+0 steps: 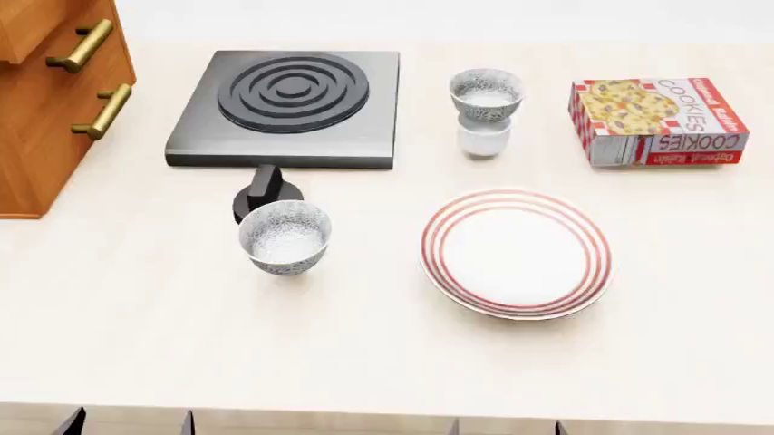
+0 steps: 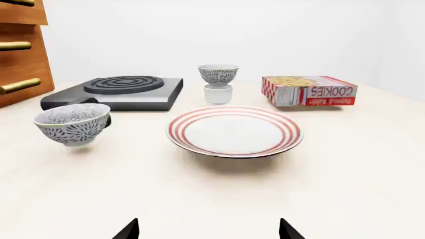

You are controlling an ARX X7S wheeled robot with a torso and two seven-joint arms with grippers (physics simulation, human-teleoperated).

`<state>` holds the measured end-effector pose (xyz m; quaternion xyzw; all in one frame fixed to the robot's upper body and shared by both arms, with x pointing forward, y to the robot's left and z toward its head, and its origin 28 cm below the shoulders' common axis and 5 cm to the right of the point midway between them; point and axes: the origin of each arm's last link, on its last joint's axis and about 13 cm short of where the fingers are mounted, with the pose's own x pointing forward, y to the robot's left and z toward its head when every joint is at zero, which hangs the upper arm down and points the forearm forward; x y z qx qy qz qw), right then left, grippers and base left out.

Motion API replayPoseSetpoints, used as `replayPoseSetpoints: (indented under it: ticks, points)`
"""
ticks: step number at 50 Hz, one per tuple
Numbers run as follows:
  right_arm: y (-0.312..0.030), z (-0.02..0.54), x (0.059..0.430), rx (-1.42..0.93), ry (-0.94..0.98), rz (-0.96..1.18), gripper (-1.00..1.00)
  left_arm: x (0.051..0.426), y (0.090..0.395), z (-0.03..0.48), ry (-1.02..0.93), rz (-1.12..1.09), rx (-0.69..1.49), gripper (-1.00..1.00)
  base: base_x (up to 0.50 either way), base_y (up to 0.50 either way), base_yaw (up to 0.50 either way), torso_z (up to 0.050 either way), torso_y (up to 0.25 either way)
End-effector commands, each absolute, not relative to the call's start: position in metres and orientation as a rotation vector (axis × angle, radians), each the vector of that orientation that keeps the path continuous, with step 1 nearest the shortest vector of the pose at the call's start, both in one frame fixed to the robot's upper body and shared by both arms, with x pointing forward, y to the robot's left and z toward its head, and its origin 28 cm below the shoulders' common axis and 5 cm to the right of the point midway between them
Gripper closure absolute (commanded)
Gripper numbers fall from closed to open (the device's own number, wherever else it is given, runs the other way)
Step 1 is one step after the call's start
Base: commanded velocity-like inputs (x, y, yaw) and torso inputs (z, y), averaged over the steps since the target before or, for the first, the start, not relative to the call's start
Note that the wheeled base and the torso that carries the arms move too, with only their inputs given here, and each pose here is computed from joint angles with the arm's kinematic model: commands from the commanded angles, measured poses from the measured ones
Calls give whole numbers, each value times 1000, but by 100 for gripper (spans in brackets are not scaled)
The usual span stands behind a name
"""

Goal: Pick the akita bowl on the ramekin and place it on the plate.

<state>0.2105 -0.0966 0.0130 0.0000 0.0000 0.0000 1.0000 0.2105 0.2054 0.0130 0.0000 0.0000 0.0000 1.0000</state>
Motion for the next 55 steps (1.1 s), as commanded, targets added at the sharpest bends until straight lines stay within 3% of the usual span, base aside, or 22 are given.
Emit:
replayPoseSetpoints:
  ticks: [1,23,38,49,55]
  points:
    - [-96,17,210,-42,-6,-25,-100,211,206,14,1,6,-1,-100,0,0,0,0,0]
    - [-93,113,175,-29,-239,-34,-100,170,205,101,-221,10,18,-100,0,0,0,0,0]
    - [-91,149,147,-22,-369,-24,-100,139,208,147,-370,27,-20,-100,0,0,0,0,0]
    - [-93,162,139,-5,-401,-11,-100,129,209,159,-426,27,-39,-100,4,0,0,0,0]
    - [-94,161,140,-13,-396,-18,-100,131,207,155,-408,15,-41,-100,452,0,0,0,0]
